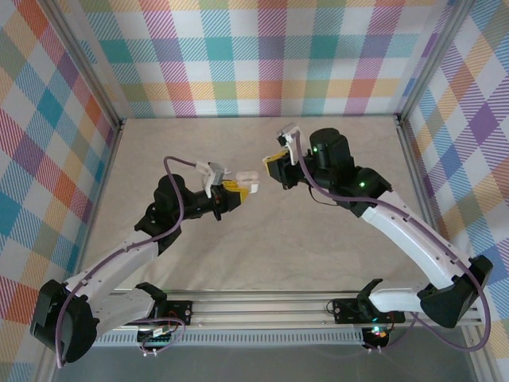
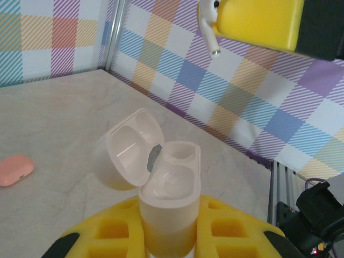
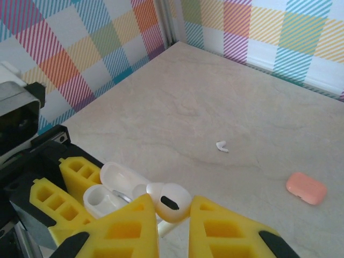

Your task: Insert the wireless bluetooth earbuds into the charging case

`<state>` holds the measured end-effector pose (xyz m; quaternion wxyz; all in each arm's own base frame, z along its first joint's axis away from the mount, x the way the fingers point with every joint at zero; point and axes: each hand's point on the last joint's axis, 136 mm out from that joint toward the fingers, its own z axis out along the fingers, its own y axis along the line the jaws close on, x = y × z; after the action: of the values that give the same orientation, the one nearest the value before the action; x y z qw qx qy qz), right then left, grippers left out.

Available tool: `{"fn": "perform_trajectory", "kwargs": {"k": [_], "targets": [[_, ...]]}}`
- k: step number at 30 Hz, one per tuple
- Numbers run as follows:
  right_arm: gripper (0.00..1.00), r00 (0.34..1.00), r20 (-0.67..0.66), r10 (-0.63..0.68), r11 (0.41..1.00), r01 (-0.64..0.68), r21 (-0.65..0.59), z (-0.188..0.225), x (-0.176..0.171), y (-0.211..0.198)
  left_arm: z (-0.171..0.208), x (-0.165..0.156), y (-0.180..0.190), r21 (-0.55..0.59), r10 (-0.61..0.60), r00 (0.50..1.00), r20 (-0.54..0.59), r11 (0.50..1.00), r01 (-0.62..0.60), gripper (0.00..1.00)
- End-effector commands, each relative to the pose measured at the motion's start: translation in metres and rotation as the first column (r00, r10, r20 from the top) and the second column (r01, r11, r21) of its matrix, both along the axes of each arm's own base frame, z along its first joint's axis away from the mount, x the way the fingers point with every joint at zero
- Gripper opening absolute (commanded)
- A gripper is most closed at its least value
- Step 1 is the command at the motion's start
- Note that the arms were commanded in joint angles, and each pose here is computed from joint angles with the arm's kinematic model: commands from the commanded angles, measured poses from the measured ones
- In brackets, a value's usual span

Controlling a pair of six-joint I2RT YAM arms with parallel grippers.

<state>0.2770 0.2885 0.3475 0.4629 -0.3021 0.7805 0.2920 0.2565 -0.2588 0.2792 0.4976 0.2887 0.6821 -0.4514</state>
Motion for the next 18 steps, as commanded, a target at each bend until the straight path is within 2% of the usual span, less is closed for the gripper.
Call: {"fn": "perform_trajectory", "kwargs": {"k": [1, 18], "targets": [[0.17, 1.000, 0.020, 0.009, 1.000, -0.009, -0.007, -0.002, -0.001, 0.009, 0.031, -0.002, -0.007, -0.049, -0.013, 0.997, 0.082, 0.999, 0.017, 0.00], [0.16, 0.999, 0.032, 0.020, 0.986, -0.014, -0.168, -0.026, -0.008, 0.022, 0.033, -0.003, -0.013, -0.024, -0.017, 0.995, 0.095, 1.000, 0.019, 0.00]]}}
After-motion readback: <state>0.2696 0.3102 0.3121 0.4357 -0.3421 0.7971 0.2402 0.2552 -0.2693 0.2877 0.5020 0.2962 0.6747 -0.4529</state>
